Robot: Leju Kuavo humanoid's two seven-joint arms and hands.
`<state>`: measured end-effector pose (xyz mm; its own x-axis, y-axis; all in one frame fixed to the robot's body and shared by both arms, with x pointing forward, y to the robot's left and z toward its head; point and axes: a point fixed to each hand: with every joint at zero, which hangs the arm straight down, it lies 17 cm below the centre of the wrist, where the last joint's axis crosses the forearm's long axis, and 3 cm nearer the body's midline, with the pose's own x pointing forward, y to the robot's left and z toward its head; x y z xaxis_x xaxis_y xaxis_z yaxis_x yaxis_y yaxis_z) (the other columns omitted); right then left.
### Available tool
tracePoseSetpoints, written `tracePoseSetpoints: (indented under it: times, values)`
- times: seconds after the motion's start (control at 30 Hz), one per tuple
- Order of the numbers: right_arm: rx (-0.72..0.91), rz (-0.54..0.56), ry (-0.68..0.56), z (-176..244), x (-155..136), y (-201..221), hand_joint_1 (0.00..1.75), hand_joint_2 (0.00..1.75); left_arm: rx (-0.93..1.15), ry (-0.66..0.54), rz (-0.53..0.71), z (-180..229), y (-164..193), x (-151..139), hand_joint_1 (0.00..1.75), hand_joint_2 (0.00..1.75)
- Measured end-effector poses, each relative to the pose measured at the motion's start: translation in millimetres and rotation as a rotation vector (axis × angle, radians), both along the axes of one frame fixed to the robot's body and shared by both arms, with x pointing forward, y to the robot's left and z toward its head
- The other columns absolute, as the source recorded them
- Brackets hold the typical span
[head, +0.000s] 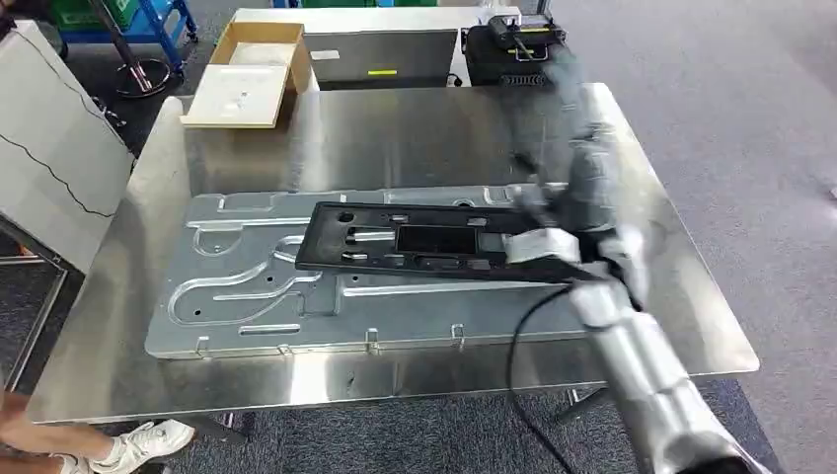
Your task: Take the parts from the cabinet and place them on the table.
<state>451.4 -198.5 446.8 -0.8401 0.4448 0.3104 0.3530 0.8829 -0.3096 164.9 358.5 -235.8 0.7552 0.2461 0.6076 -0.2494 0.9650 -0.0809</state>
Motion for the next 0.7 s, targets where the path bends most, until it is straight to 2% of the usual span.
tracePoseSetpoints:
  times: [0.1,0.17,0.23,0.37,0.47,0.6,0.7]
  values:
    - [0.030,-0.253,-0.035,-45.1,-54.1,-95.0,0.00,0.00,-0.010,-0.002,0.046,-1.6,2.7,-14.1,0.00,0.00]
    - [0.041,-0.420,-0.051,-59.3,-82.3,-156.4,0.00,0.00,-0.011,0.018,0.077,-5.4,4.6,-30.9,0.00,0.00]
    - [-0.033,-0.551,0.027,-92.8,-102.6,-201.9,0.00,0.00,-0.018,0.020,0.111,-6.7,0.7,-34.0,0.00,0.00]
    - [-0.256,-0.825,0.333,-178.0,-140.7,-308.1,0.00,0.00,-0.008,0.040,0.160,-10.2,4.9,-50.8,0.00,0.00]
    - [-0.343,-1.058,0.647,-265.9,-184.2,-377.9,0.00,0.00,-0.008,0.040,0.187,-10.4,6.9,-52.4,0.00,0.00]
    - [-0.383,-1.217,1.018,-393.7,-249.0,-403.1,0.00,0.00,-0.010,0.035,0.208,-10.0,8.0,-52.0,0.00,0.00]
    - [-0.325,-1.239,1.301,-489.9,-294.3,-387.2,0.00,0.00,-0.014,0.023,0.222,-8.6,8.2,-46.4,0.00,0.00]
